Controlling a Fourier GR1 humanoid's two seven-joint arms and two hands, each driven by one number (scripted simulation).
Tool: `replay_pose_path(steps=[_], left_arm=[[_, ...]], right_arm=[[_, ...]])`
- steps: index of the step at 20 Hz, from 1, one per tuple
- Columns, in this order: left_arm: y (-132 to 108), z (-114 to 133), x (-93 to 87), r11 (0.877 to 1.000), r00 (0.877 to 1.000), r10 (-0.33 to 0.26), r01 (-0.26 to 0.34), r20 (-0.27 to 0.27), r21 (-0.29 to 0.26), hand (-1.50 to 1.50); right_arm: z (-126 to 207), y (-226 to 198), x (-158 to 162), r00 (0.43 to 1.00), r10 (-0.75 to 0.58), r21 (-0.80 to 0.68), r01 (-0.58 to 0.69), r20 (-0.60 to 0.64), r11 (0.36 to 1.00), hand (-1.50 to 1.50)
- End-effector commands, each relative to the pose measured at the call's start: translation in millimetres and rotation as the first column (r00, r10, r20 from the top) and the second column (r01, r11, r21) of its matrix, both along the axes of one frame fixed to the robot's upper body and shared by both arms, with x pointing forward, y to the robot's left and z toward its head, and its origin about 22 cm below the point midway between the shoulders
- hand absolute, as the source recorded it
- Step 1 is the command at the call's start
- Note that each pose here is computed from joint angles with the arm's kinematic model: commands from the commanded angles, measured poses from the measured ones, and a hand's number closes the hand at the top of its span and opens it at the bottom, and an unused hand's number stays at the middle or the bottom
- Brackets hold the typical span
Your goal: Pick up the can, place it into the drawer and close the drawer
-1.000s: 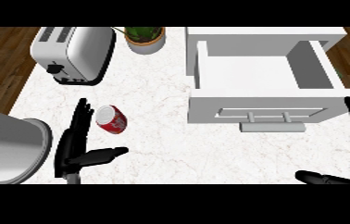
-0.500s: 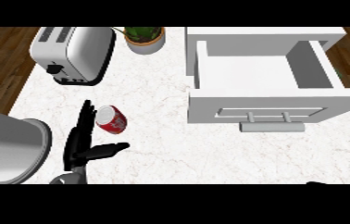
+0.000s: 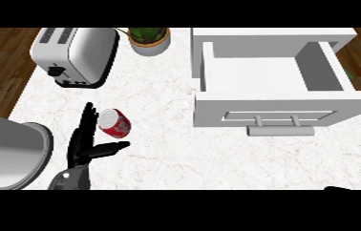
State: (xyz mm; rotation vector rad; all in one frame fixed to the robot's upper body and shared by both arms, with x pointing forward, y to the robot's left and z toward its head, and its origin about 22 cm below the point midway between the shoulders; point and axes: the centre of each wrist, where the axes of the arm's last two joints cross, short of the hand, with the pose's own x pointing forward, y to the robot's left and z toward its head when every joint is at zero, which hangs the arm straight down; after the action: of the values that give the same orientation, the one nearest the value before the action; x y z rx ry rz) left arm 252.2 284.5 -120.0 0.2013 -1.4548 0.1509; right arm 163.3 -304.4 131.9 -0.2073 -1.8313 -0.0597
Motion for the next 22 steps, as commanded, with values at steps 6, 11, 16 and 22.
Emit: replay_pose_path(steps=[6,11,16,22], left_arm=[[11.7,-9.9,19.7,1.0,0.999,-0.029,0.029,0.019,-0.01,-1.5],[-0.6,-7.8,39.8,0.994,0.994,-0.111,0.111,0.018,-0.002,-1.5],[-9.9,-15.1,38.4,0.982,0.983,-0.177,0.179,0.038,-0.06,1.5],[-4.9,2.0,57.7,0.968,0.973,-0.212,0.222,0.086,-0.117,1.5]], right_arm=[[4.6,-2.0,3.7,1.0,0.001,-0.009,-0.001,0.005,1.0,-1.5],[3.2,9.9,-5.0,1.0,-0.011,-0.012,0.011,-0.002,1.0,-1.5],[14.7,6.1,6.6,0.999,-0.002,-0.001,0.002,0.035,1.0,-1.5],[-8.7,5.8,2.3,1.0,0.007,-0.018,-0.007,0.027,1.0,-1.5]])
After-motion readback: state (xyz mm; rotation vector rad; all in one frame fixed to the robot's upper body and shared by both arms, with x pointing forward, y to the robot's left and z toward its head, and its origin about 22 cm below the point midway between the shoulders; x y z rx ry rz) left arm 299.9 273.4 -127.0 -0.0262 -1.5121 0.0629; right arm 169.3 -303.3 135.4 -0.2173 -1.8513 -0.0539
